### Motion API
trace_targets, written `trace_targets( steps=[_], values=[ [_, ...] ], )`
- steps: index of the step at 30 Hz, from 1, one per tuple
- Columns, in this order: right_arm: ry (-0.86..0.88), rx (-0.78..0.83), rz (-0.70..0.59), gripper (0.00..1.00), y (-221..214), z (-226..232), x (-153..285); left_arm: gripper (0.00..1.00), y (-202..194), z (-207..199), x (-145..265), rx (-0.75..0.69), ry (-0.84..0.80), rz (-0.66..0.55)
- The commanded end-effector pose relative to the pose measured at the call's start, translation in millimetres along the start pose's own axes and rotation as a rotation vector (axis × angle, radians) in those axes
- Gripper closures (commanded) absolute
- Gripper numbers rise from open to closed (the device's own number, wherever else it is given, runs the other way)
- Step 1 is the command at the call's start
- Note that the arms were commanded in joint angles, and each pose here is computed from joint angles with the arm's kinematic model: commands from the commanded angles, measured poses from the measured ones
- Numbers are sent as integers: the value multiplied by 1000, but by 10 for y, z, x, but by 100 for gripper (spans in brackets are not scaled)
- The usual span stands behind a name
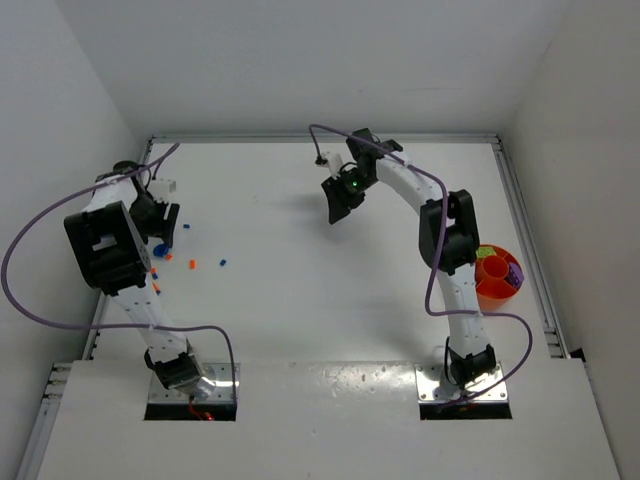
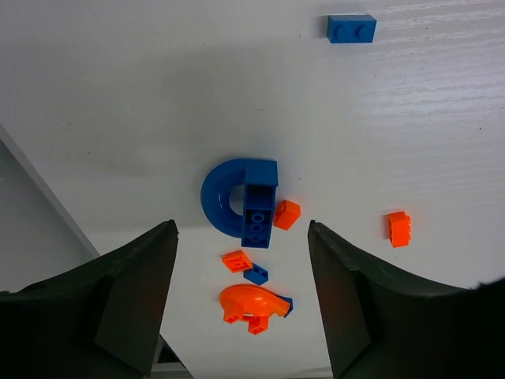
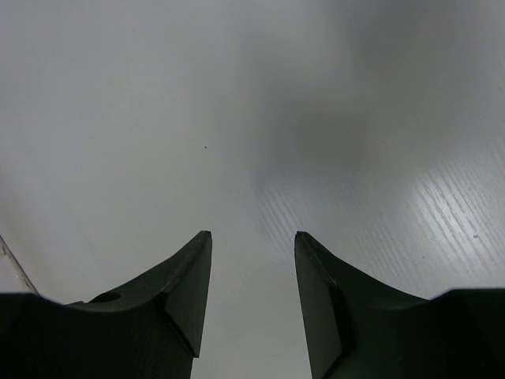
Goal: Sort the legos into containers by color
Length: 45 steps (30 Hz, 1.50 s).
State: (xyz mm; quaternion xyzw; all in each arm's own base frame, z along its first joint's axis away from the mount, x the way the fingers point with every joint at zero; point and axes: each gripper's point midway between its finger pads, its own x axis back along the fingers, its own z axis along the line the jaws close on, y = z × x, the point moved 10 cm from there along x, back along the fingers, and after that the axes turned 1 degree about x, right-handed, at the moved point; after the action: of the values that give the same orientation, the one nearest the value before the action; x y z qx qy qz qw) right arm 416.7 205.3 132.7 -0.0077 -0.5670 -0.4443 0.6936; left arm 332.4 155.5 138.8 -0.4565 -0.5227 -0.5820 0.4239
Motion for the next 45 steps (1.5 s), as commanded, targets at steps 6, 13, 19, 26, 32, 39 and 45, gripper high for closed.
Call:
trace_targets(
  steps=[6,13,19,26,32,39,45],
  values=[
    [-28,36,-56,53,125,61,154,29,56,30,-66,21,26,3],
    [-33,31,-45,53,98,54,139,35,-2,7,-160,42,26,25],
    [-30,26,-38,53,74,53,123,42,-5,3,-238,63,21,36],
    [-42,31,-42,53,89,62,158,43,-35,-12,-286,73,13,52],
    [-42,31,-42,53,76,55,140,43,-59,-27,-301,83,9,61],
    [-50,21,-39,53,81,37,124,50,-97,-49,-390,85,-13,84],
    [-44,17,-50,53,101,64,156,59,-88,-72,-395,95,-38,72]
  ],
)
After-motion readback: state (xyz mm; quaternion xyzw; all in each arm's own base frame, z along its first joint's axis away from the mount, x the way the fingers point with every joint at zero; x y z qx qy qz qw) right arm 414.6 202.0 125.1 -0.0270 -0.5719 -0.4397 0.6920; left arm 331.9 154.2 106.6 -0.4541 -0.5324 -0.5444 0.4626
